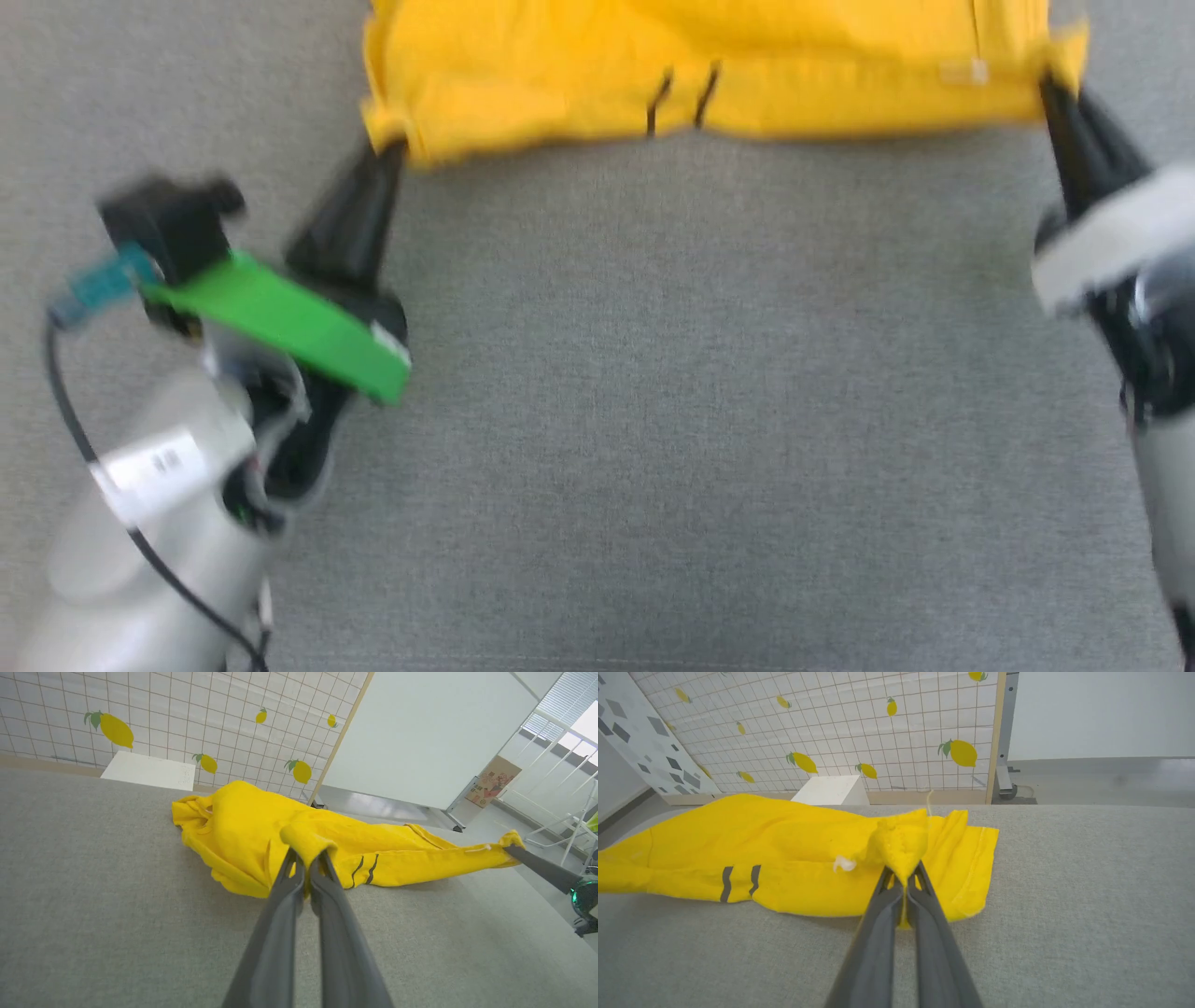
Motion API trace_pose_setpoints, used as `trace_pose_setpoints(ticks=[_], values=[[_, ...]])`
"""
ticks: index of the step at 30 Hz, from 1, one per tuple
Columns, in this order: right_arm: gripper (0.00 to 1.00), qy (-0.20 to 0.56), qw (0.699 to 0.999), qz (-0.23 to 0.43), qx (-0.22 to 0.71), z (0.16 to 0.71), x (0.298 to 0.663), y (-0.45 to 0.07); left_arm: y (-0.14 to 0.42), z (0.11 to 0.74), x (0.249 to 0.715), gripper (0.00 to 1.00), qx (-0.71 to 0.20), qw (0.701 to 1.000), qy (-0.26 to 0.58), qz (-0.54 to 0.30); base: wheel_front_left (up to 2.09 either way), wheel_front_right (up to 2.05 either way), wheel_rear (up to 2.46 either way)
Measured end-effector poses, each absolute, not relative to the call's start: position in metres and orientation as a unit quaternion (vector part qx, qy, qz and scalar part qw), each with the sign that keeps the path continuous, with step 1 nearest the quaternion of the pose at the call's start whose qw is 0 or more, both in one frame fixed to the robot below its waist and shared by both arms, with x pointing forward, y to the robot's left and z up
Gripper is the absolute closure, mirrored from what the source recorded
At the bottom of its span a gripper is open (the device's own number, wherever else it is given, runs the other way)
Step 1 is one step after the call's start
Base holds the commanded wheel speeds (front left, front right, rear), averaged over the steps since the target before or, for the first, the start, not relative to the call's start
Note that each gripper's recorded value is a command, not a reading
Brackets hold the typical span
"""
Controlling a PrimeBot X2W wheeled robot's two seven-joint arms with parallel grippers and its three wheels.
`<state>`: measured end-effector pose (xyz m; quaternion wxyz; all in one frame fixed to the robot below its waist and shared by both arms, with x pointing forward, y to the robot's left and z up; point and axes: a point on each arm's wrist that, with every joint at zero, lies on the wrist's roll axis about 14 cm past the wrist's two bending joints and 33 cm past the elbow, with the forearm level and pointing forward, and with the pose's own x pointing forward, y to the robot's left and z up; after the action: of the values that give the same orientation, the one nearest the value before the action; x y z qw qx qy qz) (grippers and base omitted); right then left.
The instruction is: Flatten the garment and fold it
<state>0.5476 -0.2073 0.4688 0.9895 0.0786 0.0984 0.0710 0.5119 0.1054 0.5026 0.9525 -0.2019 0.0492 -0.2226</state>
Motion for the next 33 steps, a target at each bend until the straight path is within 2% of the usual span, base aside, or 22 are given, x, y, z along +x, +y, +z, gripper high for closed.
trace_pose_setpoints(ticks=[11, 23, 33], values=[[1.0, 0.198, 0.969, 0.04, 0.145, 0.43, 0.439, -0.209, 0.121, 0.442, 0.418, 1.0, -0.241, 0.939, 0.18, -0.169, 0.0, 0.0, 0.0], [1.0, 0.293, 0.933, -0.033, 0.206, 0.392, 0.326, -0.229, 0.132, 0.411, 0.314, 1.0, -0.338, 0.893, 0.277, -0.111, 0.0, 0.0, 0.0], [1.0, 0.318, 0.92, -0.032, 0.225, 0.398, 0.281, -0.226, 0.133, 0.42, 0.263, 1.0, -0.355, 0.879, 0.298, -0.112, 0.0, 0.0, 0.0]])
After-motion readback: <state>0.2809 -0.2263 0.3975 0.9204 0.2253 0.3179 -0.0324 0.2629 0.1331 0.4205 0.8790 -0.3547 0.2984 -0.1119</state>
